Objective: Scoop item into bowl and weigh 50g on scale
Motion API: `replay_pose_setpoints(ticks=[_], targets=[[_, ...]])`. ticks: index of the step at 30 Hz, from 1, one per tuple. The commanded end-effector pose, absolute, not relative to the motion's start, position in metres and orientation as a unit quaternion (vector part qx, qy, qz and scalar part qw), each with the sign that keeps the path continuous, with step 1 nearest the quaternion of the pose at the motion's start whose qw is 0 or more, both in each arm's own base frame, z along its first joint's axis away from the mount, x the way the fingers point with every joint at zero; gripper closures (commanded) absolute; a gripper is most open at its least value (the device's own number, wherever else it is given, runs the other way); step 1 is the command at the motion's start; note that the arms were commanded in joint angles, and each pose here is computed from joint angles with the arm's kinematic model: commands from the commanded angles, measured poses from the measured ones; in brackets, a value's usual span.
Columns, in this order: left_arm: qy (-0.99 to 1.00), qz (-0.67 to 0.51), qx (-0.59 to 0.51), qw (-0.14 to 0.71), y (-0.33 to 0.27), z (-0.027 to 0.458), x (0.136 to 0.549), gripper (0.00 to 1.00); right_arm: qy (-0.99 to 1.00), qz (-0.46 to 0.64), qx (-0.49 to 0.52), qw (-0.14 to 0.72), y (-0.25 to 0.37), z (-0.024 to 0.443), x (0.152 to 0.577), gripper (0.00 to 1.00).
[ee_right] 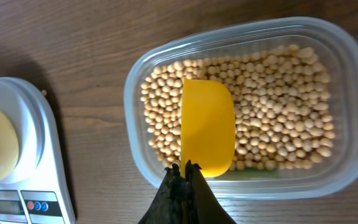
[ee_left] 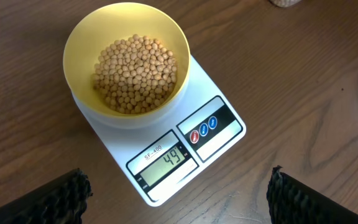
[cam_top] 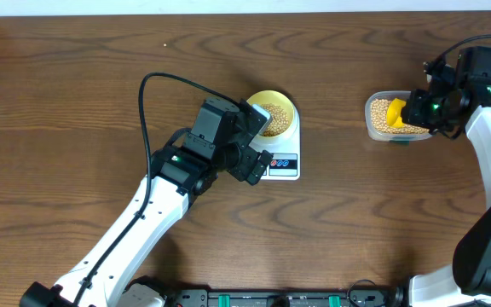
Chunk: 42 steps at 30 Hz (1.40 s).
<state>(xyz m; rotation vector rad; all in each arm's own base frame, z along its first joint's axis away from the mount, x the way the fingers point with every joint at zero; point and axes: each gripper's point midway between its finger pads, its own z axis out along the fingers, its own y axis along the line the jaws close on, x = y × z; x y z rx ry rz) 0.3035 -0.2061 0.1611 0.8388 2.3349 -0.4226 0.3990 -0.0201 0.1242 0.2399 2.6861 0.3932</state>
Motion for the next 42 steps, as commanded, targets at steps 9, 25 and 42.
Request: replay_pose_setpoints(ticks=[9,25,42], targets=[[0.885,-0.164,0.316,0.299,-0.206,0.156,0.301,0.07,0.972,0.162,0.066,0.159,0.002,0.091,0.396,0.99],[0.885,-0.164,0.316,0.299,-0.206,0.156,0.301,0.07,0.964,0.153,0.066,0.207,-0.004,0.128,0.396,0.99],[0.885,-0.164,0.316,0.299,-0.206,0.156,0.301,0.07,0.966,0.097,0.072,0.23,-0.024,0.149,0.387,0.99]])
